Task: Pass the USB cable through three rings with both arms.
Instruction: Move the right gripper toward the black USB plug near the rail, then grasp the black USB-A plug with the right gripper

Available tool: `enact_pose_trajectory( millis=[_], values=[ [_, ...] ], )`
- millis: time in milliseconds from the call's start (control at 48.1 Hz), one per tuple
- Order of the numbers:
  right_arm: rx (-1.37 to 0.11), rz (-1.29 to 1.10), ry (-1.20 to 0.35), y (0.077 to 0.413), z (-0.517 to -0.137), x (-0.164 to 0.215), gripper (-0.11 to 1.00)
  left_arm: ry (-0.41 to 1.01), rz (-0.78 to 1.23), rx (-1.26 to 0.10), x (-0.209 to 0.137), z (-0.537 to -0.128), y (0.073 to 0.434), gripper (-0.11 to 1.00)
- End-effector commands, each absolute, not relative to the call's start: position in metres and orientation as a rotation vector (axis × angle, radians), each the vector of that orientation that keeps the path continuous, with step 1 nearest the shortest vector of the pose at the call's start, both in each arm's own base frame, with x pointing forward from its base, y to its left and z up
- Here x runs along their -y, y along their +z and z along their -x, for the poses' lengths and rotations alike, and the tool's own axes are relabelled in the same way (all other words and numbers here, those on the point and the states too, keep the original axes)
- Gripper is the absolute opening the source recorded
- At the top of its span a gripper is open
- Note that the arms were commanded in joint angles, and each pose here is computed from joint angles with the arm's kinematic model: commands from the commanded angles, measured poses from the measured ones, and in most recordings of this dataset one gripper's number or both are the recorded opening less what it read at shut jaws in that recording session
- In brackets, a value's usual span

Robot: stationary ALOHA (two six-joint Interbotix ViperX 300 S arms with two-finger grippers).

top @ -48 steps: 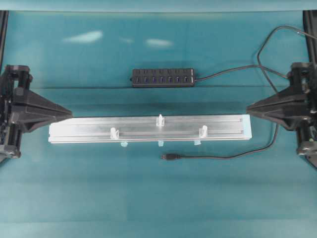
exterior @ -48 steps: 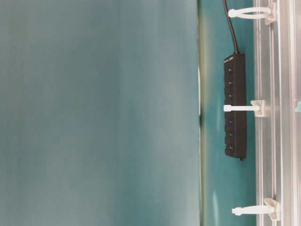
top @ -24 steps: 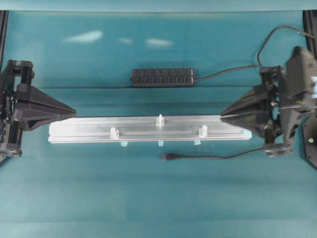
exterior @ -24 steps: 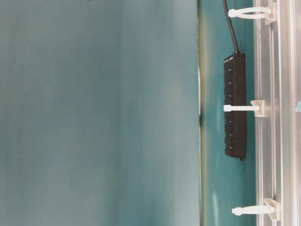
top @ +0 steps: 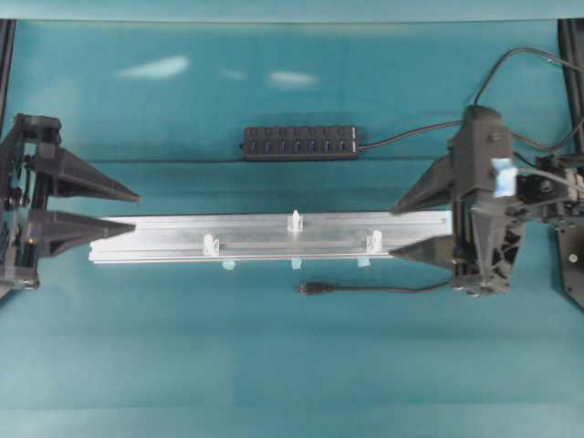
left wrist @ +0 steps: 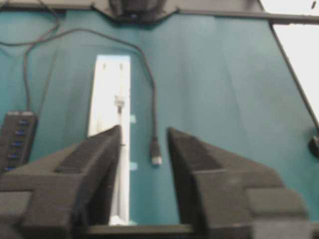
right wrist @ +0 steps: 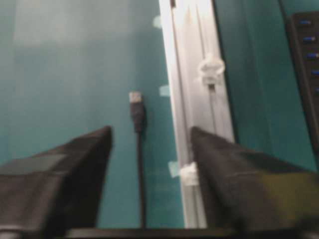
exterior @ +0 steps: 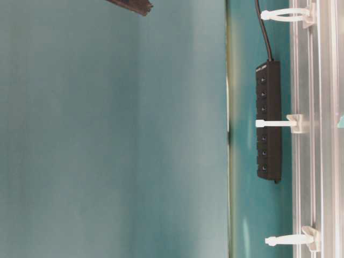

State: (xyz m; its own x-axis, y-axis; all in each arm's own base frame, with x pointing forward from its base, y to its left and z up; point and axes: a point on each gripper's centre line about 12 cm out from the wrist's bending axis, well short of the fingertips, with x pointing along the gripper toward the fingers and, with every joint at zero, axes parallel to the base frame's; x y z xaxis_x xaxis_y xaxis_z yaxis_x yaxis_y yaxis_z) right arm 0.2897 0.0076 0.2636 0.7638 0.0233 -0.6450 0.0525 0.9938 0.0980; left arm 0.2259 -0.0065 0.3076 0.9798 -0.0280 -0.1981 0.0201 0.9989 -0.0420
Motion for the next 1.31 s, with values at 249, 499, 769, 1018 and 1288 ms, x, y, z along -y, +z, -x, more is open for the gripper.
enact_pose_trajectory(
  millis=[249, 499, 769, 1018, 1288],
  values=[
    [-0.823, -0.106, -0.012, 0.265, -0.317, -0.012, 0.21, -0.025, 0.043, -0.186, 0.007, -0.223, 0.318, 0.4],
    [-1.017, -0.084, -0.01, 0.236, -0.338, -0.018, 0.53, -0.025, 0.041, -0.202, 0.007, -0.222, 0.316, 0.44],
    [-1.125, -0.059, 0.015, 0.199, -0.364, -0.033, 0.53, -0.024, 0.043, -0.209, 0.007, -0.222, 0.315, 0.44],
    [-1.193, -0.046, 0.019, 0.172, -0.381, -0.038, 0.53, -0.023, 0.045, -0.24, 0.007, -0.22, 0.309, 0.43],
    [-1.234, -0.027, 0.013, 0.154, -0.384, -0.037, 0.53, -0.024, 0.042, -0.235, 0.007, -0.219, 0.31, 0.43]
  ],
)
